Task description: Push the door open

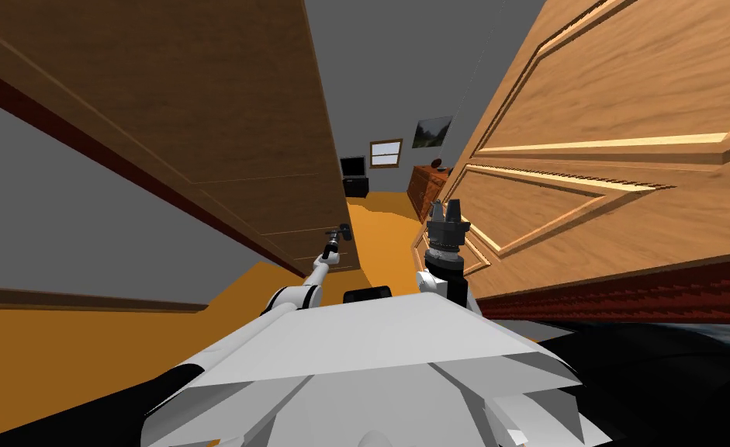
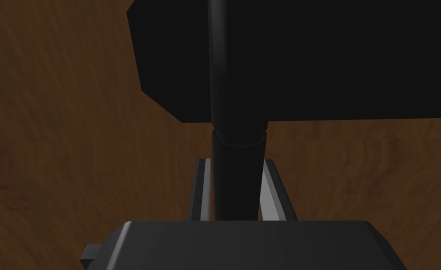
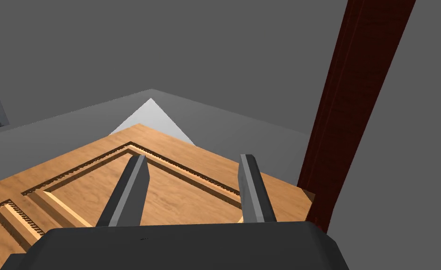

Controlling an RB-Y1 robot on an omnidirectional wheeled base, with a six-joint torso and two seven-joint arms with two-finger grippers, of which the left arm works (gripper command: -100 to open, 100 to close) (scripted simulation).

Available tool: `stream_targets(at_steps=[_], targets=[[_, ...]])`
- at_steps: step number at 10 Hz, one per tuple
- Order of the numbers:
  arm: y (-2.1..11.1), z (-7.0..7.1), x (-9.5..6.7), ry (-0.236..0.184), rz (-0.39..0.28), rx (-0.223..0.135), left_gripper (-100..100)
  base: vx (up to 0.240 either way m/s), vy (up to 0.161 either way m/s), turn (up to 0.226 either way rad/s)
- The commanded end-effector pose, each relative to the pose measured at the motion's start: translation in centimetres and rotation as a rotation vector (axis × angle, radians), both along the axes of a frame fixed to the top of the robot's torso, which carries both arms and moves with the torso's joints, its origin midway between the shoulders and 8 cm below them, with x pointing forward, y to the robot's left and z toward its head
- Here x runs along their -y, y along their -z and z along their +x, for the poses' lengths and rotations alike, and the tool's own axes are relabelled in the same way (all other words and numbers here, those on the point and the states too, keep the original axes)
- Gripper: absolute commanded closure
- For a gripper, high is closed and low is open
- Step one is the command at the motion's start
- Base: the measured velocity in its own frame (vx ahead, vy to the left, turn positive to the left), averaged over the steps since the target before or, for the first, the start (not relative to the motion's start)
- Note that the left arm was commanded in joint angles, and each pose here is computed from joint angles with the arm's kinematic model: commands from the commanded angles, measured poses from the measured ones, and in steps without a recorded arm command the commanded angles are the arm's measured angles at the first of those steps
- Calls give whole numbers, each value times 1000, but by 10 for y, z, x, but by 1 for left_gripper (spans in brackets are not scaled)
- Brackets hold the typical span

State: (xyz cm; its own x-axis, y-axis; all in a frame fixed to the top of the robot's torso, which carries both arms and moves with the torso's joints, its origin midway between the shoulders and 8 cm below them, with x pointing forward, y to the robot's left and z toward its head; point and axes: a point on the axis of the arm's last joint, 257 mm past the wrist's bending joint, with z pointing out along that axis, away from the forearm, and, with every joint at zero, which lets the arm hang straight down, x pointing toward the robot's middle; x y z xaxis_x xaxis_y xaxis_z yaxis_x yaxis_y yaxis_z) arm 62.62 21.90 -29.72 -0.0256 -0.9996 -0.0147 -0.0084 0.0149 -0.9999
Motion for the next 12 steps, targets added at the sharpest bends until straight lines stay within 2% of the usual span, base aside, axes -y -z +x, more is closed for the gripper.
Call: stream_targets(at_steps=[1, 2, 3, 4, 8, 11, 12], targets=[[-4, 2, -24, -33, 5, 9, 100, 141, -174, 94], [-5, 2, -32, -50, 3, 9, 100, 143, -164, 85], [-5, 2, -32, -50, 3, 9, 100, 110, -105, 48], [-5, 1, -44, -73, 0, 9, 100, 122, -117, 66], [-5, 0, -66, -116, -8, 10, 100, 161, -137, 77], [-5, -1, -77, -139, -13, 10, 100, 169, -108, 57], [-1, -4, -77, -140, -13, 2, 100, 81, -25, 31]])
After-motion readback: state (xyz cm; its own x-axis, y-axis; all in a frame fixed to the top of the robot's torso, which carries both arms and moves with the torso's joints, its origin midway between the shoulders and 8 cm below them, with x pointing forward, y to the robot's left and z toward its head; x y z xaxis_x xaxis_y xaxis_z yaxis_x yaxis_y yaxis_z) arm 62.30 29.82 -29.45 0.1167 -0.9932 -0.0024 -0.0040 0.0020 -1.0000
